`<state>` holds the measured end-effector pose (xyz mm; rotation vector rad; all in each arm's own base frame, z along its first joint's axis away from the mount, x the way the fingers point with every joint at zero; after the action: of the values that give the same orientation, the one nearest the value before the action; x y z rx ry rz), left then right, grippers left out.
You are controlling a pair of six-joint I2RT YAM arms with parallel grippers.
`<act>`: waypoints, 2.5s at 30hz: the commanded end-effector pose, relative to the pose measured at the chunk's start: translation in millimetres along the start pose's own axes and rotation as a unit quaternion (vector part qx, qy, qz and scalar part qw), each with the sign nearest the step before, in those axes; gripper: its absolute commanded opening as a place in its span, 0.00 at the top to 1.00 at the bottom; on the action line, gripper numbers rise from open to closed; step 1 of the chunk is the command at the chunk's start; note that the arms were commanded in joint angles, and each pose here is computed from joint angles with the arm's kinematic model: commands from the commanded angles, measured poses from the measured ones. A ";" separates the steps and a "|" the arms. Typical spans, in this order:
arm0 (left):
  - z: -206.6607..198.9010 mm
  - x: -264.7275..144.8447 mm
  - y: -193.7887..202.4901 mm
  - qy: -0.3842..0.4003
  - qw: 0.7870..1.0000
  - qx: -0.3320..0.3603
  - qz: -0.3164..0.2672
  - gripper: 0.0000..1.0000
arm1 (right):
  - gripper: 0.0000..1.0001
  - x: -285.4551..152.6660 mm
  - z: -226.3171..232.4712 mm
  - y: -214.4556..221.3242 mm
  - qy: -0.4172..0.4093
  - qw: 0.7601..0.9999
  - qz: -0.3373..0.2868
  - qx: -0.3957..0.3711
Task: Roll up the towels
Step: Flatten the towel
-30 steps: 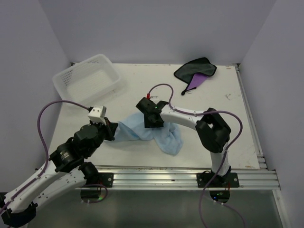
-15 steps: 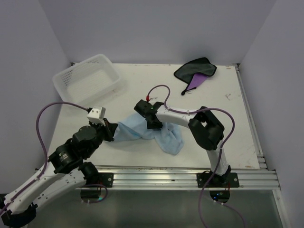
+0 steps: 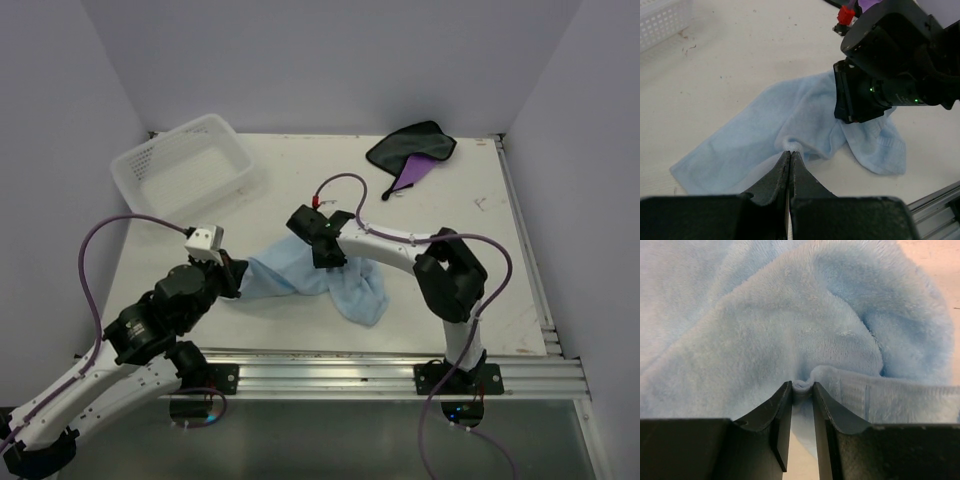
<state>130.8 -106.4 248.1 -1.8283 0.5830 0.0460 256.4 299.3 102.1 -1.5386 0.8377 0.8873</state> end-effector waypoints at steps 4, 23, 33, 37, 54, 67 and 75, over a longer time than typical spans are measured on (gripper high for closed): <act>0.4 -0.7 -7.7 -0.015 1.000 0.001 -0.006 1.00 | 0.81 -44.0 -14.2 -13.9 -0.030 0.998 -0.044 0.019; -18.7 30.8 -16.9 -0.045 0.999 -0.006 0.015 1.00 | 1.00 -116.0 -122.5 -35.2 -0.038 0.989 -0.122 0.079; -22.7 68.2 -48.7 -0.155 0.985 0.076 0.002 1.00 | 1.00 -128.6 -234.8 -39.3 0.080 0.975 -0.162 0.129; -5.7 79.0 -74.0 -0.218 0.971 0.092 0.001 1.00 | 1.00 -132.6 -261.6 -54.8 0.124 0.967 -0.175 0.138; 35.7 74.1 -211.2 -0.299 0.944 0.075 -0.119 1.00 | 1.00 -191.4 -348.1 -125.0 0.145 0.927 -0.249 0.242; 32.9 12.2 -220.7 -0.282 0.944 0.044 -0.165 1.00 | 1.00 -259.0 -341.2 -102.6 0.096 0.919 -0.307 0.227; 36.3 -26.1 -190.0 -0.254 0.953 0.021 -0.161 1.00 | 1.00 -293.4 -334.1 -71.7 0.070 0.923 -0.320 0.200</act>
<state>206.9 -25.8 422.0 -1.7413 -0.1064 0.2571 236.0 -9.4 412.9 -1.3429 0.5596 0.0941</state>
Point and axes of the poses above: each gripper's point midway between its finger pads, its own x axis out along the fingers, its own z axis along the line the jaws close on, y = z × x, the point moved 7 cm from there along -x, back along the fingers, and after that the axes turned 4 degrees about -x, right-handed, at the moved point
